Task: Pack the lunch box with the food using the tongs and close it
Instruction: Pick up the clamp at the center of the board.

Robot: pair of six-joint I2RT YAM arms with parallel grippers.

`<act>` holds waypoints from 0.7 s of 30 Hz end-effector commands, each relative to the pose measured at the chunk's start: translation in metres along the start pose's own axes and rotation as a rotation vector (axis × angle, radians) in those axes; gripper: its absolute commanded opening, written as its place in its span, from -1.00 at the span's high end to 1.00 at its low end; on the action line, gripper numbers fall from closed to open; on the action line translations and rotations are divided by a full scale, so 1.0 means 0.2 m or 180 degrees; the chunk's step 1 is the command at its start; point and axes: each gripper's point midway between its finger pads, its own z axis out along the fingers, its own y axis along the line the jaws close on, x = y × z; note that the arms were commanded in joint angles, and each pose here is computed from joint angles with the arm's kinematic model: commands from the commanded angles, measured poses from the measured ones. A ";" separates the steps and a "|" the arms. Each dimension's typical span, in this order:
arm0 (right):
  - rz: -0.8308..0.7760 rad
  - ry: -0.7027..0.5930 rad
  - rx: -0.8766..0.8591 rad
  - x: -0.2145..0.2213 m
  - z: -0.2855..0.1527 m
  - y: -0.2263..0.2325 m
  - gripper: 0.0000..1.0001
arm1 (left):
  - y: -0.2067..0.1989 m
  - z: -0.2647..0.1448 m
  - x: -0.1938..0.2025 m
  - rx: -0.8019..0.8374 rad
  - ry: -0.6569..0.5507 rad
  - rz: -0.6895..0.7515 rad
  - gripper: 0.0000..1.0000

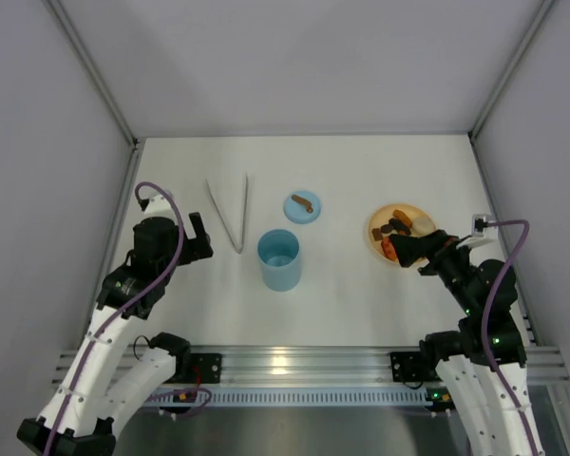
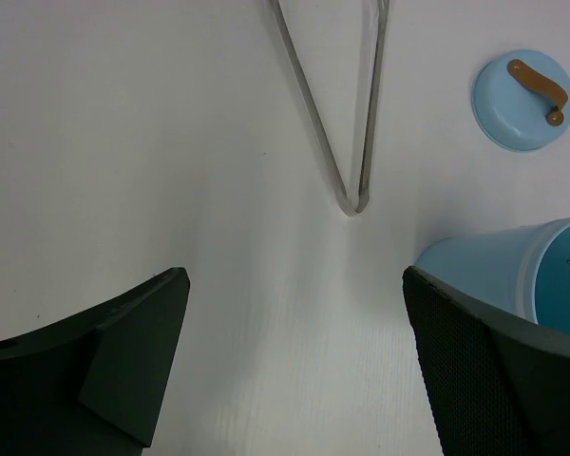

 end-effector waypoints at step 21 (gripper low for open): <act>-0.0075 -0.0006 0.0007 -0.07 -0.01 0.04 -0.99 | -0.08 0.34 -0.02 -0.0449 0.0303 -0.0649 -0.98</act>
